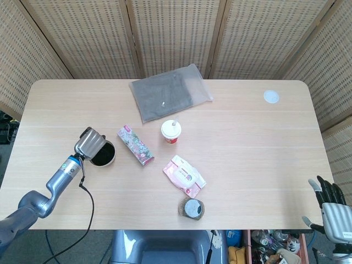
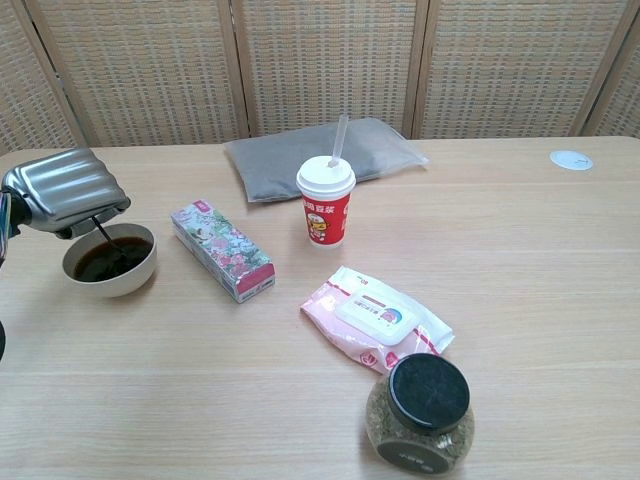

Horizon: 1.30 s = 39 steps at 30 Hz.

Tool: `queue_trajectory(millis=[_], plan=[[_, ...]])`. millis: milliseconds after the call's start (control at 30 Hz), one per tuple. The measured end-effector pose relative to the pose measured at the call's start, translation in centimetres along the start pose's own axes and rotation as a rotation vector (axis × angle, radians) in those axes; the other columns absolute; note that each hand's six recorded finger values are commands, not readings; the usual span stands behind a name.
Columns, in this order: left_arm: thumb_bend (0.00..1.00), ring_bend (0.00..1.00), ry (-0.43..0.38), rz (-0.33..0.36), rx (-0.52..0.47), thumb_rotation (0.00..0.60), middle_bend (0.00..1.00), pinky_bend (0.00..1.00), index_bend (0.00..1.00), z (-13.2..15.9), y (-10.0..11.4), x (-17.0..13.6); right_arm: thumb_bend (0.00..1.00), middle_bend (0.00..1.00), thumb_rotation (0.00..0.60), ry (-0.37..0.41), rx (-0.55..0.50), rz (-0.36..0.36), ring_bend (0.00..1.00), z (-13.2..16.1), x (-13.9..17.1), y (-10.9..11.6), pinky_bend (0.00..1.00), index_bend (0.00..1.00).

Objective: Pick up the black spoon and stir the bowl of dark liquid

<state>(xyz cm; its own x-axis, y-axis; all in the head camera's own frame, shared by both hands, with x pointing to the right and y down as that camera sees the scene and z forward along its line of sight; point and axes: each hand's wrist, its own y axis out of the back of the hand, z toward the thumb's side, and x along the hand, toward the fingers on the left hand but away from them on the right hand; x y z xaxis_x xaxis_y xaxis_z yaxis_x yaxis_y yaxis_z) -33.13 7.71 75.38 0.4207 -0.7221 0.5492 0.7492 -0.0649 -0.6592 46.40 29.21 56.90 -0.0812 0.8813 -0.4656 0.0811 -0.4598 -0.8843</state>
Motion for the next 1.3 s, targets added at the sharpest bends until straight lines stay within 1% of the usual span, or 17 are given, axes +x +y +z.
queue_trajectory(millis=[133,267,500,700,967,1133,1300], plan=[[0.41,0.72,-0.006,0.006,-0.014,0.6,0.82,0.73,0.72,0.0,-0.2,-0.7,0.09,0.09,0.6,0.002,-0.002,0.001,0.0,0.0,0.0,-0.1,0.0,0.08],[0.41,0.72,-0.02,0.027,-0.026,0.6,0.82,0.73,0.72,0.1,0.1,-1.4,0.09,0.09,0.6,0.005,-0.003,0.002,0.0,0.1,-0.1,-0.1,0.0,0.08],[0.41,0.72,-0.036,0.043,-0.04,0.6,0.82,0.73,0.72,0.5,0.6,-1.9,0.09,0.09,0.6,0.006,-0.004,0.0,0.0,0.1,-0.1,-0.1,0.0,0.08],[0.41,0.72,-0.041,0.043,-0.018,0.6,0.82,0.73,0.72,1.0,1.3,-0.6,0.09,0.09,0.6,-0.002,-0.002,-0.003,0.0,-0.2,0.0,0.0,0.0,0.08],[0.41,0.72,-0.03,0.027,0.003,0.6,0.82,0.73,0.72,1.1,1.5,1.0,0.09,0.09,0.6,-0.005,0.002,-0.004,0.0,-0.2,0.1,0.1,0.0,0.08],[0.41,0.72,-0.017,0.019,0.015,0.6,0.82,0.73,0.72,0.8,1.3,1.4,0.09,0.09,0.6,-0.004,0.004,-0.005,0.0,-0.1,0.1,0.2,0.0,0.08],[0.41,0.72,-0.008,0.004,0.005,0.6,0.82,0.73,0.72,0.3,0.6,0.9,0.09,0.09,0.6,0.0,0.005,-0.004,0.0,0.1,0.0,0.2,0.0,0.08]])
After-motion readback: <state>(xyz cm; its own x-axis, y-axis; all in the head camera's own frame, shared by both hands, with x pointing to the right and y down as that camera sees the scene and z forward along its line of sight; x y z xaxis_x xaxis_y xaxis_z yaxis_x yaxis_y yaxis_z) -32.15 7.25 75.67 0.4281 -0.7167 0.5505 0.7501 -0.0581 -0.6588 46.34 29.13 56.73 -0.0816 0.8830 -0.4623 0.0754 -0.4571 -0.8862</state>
